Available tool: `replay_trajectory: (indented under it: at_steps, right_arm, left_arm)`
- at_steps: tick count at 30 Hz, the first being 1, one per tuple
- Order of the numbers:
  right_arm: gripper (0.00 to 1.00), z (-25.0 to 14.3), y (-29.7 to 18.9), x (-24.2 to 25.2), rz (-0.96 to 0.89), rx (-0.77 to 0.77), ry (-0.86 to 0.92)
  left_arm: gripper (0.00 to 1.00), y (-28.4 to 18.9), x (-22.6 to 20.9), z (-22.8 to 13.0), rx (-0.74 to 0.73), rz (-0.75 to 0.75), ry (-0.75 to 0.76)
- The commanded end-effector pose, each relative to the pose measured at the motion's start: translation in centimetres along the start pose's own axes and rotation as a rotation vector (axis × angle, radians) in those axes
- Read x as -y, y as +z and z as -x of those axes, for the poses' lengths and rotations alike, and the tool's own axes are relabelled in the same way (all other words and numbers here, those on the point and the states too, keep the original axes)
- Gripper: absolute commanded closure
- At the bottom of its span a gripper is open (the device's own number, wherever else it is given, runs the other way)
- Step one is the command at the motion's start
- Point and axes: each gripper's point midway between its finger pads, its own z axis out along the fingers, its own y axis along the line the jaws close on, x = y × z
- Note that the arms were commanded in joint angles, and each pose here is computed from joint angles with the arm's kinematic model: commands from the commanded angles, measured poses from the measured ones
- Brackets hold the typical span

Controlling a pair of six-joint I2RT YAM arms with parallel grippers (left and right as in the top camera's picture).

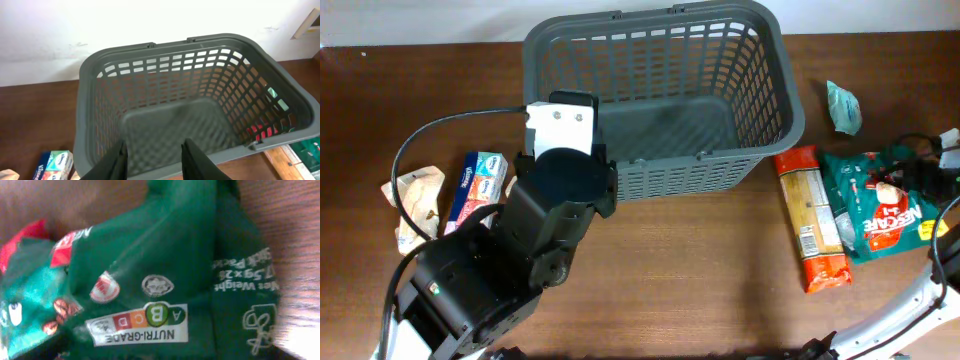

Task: Pack container
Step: 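Lift the green Nescafe bag with the right gripper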

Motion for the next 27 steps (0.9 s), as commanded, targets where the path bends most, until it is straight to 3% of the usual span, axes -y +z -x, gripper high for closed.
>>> replay_trajectory:
  at_steps: [1, 3, 5, 7, 17, 27]
  right_arm:
    - [0.38, -1.8, 1.8, 0.5, -0.028, -0.097, 0.007]
    - [0.56, -1.9, 1.8, 0.5, -0.029, -0.100, 0.008]
    - [0.82, -2.2, 2.0, 0.7, -0.044, -0.115, 0.005]
    - [0.96, -2.3, 2.2, 0.7, -0.046, -0.119, 0.003]
    - [0.96, 0.2, 1.8, -2.7, 0.136, 0.006, 0.002]
    - [0.96, 6.2, -8.4, -7.8, 0.419, 0.284, 0.013]
  left_arm:
    - [0.71, -0.4, -0.5, 0.7, 0.016, 0.014, 0.008]
    - [0.71, -0.4, -0.5, 0.6, 0.014, 0.014, 0.009]
    - [0.71, -0.4, -0.5, 0.6, 0.013, 0.015, 0.010]
    - [0.71, -0.4, -0.5, 0.6, 0.013, 0.015, 0.010]
    - [0.71, -0.3, -0.4, 0.5, 0.010, 0.015, 0.011]
    - [0.71, 0.0, -0.3, 0.4, 0.002, 0.017, 0.016]
